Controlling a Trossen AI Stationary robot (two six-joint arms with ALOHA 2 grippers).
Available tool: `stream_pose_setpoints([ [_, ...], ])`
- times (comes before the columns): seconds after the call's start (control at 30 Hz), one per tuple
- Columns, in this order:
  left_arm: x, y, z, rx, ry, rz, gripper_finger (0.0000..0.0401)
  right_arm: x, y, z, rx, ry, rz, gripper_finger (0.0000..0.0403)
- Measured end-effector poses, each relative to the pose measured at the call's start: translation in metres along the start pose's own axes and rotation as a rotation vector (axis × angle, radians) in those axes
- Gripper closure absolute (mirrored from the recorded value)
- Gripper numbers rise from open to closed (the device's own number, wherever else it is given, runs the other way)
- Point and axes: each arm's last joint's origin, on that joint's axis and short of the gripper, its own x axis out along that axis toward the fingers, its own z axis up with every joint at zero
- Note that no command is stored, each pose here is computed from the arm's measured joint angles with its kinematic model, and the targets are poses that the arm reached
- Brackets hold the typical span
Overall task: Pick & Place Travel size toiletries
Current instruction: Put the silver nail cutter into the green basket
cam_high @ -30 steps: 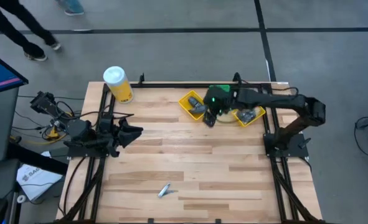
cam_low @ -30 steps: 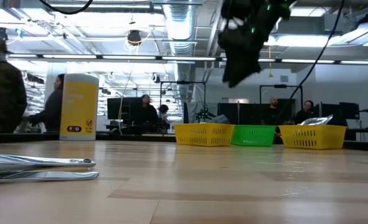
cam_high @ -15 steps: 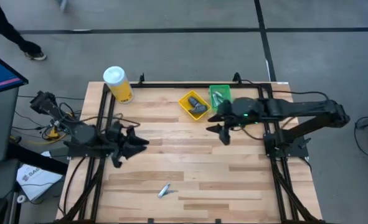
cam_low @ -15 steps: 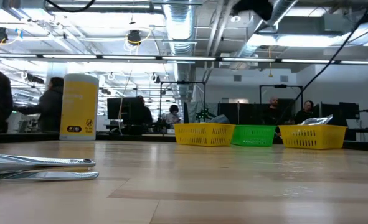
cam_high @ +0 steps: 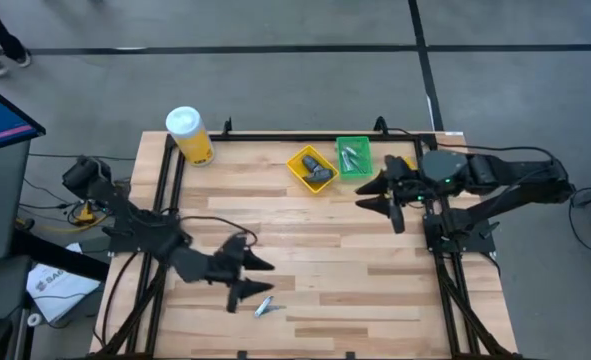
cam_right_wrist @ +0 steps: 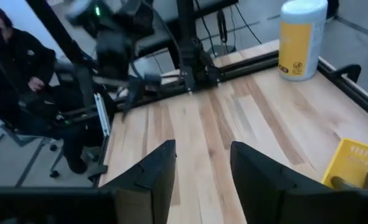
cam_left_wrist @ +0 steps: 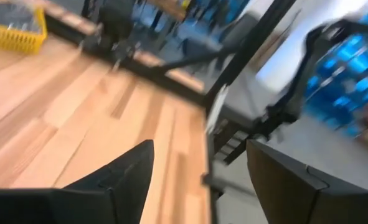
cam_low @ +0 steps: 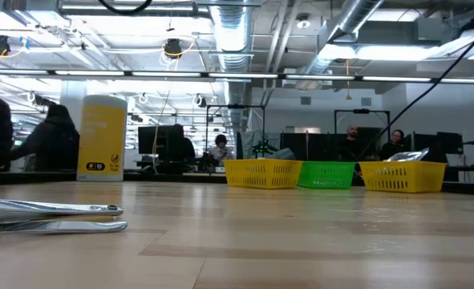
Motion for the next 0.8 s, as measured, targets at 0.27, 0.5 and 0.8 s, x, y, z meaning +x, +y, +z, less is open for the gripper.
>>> stream_pose_setpoints([
  [0.27,0.037,-0.007,-0.027,0.089,0.215,0.185,0.0171,-0.011,0.002,0.001,-0.002,-0.023,0.024,0.0278],
  [0.5,0.054,-0.019,-0.077,0.139,0.482,0.152,0.0171,-0.011,0.007,-0.001,-0.012,-0.009,0.047,0.0282],
  [0.8,0.051,-0.012,-0.126,0.107,0.657,0.323,0.0176,-0.011,0.007,-0.002,0.005,-0.004,0.051,0.0282],
])
